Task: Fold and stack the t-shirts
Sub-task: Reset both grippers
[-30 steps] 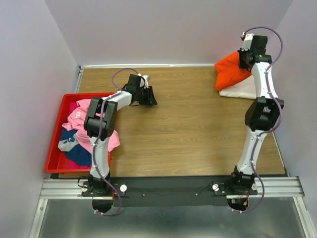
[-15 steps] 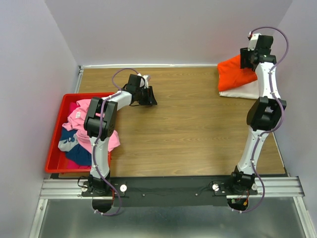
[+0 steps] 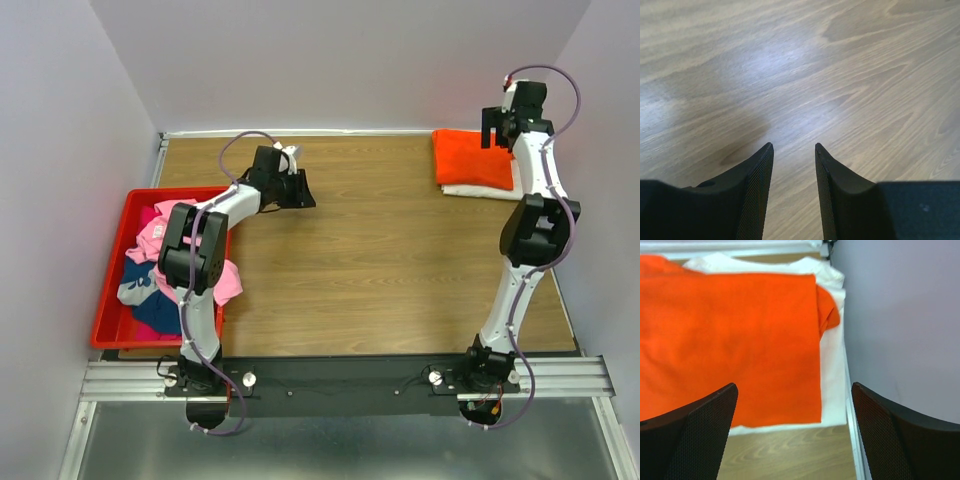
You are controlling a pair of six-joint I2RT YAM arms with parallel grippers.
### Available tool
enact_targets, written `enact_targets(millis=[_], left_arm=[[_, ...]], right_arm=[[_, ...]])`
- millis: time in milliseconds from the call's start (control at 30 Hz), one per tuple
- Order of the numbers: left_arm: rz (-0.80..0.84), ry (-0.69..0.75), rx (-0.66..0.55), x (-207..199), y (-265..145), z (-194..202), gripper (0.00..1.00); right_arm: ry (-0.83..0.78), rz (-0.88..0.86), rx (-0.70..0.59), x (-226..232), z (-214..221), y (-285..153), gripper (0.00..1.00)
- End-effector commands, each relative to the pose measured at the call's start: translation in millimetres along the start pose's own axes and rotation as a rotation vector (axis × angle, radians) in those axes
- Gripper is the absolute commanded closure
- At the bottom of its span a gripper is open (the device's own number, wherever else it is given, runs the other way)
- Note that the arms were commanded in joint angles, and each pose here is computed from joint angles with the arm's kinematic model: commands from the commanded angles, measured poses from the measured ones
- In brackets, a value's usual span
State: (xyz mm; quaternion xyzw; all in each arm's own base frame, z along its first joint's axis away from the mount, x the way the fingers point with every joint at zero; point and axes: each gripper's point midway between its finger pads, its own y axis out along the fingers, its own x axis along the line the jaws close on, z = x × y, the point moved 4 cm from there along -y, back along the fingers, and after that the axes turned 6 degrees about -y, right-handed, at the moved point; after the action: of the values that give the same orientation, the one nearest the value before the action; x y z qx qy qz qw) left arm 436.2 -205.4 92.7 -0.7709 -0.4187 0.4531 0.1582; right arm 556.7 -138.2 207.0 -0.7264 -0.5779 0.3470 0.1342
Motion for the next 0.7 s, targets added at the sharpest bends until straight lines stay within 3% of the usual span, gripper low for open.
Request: enact_targets(millis=[0, 367, 667], left_arm=[[0.026, 0.061, -0.132, -24, -24, -29, 0.53], [0.024, 0.108, -0.382, -52, -70, -64, 0.53], [-0.023, 0.087, -0.551, -59, -103, -72, 0.53]], right_arm=[[0.043, -0.056, -0.084, 2, -19, -32, 0.0], [0.184, -0.397, -0.157, 76, -2, -90, 0.0], [0.126, -0.662, -0.109, 193, 22, -143, 0.0]])
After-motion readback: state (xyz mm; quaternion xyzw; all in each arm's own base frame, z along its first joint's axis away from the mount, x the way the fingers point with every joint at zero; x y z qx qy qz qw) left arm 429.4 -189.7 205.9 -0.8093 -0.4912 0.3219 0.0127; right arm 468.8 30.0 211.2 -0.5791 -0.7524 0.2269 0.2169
